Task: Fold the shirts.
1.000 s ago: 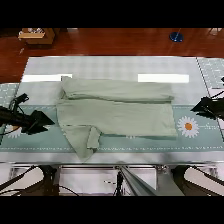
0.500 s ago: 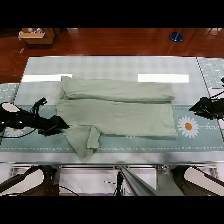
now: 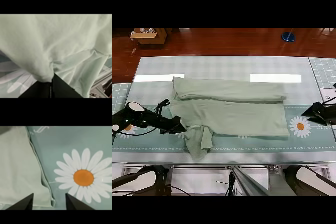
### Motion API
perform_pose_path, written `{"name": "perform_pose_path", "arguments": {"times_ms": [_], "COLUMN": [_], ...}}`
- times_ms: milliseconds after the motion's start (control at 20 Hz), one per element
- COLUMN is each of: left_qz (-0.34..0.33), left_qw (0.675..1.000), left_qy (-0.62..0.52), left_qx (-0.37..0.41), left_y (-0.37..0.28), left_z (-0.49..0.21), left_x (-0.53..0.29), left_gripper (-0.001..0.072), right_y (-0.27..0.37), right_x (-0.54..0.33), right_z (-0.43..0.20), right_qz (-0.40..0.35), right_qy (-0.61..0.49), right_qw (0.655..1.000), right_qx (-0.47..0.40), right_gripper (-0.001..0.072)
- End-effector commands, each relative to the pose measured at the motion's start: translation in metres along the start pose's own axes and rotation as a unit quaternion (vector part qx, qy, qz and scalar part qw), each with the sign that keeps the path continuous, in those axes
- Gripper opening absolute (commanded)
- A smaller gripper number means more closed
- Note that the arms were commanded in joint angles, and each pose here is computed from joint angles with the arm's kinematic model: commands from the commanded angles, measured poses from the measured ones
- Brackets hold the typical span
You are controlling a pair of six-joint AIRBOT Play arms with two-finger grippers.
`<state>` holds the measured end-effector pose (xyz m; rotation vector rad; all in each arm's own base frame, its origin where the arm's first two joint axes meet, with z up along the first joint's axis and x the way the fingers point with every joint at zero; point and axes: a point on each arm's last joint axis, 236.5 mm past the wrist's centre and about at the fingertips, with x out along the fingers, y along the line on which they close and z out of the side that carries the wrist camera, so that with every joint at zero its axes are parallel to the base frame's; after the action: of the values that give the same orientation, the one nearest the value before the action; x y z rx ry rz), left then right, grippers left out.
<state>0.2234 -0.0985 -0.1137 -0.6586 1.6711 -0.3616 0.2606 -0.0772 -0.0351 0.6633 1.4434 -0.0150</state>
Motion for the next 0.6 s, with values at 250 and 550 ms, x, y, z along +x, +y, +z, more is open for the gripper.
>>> {"name": "perform_pose_path", "arguments": {"times_ms": [250,550], "left_qz": [-0.003,-0.003], "left_qw": [1.000,1.000], "left_qy": [-0.001,-0.001], "left_qx": [0.005,0.008], "left_y": [0.008,0.008], "left_z": [0.000,0.000], "left_x": [-0.006,-0.006], "left_gripper": [0.0022,0.0022], "right_y": [-0.010,0.003], "right_x": [0.050,0.075], "right_z": [-0.059,-0.067], "right_qz": [0.059,0.102], "right_qy": [0.058,0.043], "right_qw": [0.994,0.989], "right_qx": [0.065,0.103], "right_gripper": [0.0490,0.0488]}}
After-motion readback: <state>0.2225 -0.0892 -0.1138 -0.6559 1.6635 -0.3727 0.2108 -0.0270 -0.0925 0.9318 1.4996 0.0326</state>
